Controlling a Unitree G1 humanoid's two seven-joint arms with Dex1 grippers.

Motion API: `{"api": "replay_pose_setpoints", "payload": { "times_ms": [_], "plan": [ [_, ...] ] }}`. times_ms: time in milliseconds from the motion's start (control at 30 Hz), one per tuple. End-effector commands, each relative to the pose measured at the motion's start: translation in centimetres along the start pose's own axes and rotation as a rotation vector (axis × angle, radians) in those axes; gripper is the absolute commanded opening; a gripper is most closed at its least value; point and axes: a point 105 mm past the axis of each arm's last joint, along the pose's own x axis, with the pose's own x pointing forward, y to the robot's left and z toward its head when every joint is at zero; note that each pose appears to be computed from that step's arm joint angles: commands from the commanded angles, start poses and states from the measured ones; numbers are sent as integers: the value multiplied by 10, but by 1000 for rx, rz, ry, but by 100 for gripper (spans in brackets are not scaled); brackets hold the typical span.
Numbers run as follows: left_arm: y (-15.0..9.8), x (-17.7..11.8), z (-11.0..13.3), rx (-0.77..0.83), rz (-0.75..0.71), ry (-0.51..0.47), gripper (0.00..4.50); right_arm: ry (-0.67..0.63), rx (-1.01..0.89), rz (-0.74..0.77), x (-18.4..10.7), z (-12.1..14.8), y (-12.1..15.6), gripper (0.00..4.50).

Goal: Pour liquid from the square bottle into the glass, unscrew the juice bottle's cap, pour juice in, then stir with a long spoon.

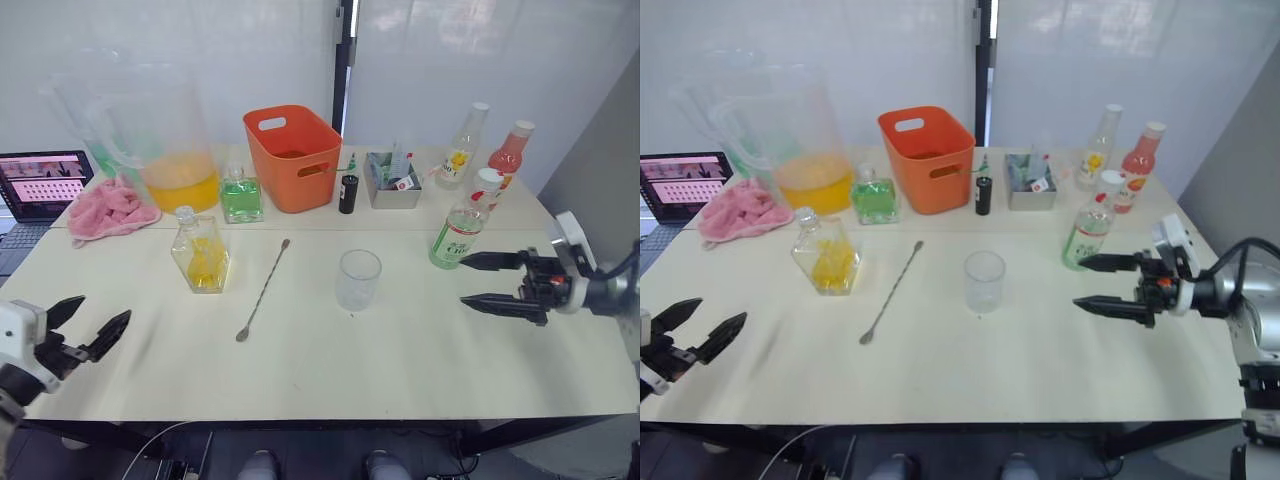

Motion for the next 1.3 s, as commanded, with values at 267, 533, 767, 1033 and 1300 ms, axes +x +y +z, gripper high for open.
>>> {"api": "replay_pose_setpoints", "payload": {
  "times_ms": [267, 533, 767, 1033, 1300],
  "plan": [
    [-42, 15, 7, -23, 156, -81, 448, -33, -135, 135, 34, 31, 6, 450],
    [-57, 42, -3, -134, 189, -73, 448, -42, -152, 141, 38, 34, 7, 450],
    [-63, 78, 2, -171, 176, -108, 448, -43, -193, 135, 36, 41, 14, 450],
    [-63, 104, 5, -166, 171, -107, 448, -34, -221, 87, 30, 46, 17, 450],
    [-64, 120, 2, -169, 171, -100, 448, -24, -213, 63, 26, 43, 19, 450]
  ]
}}
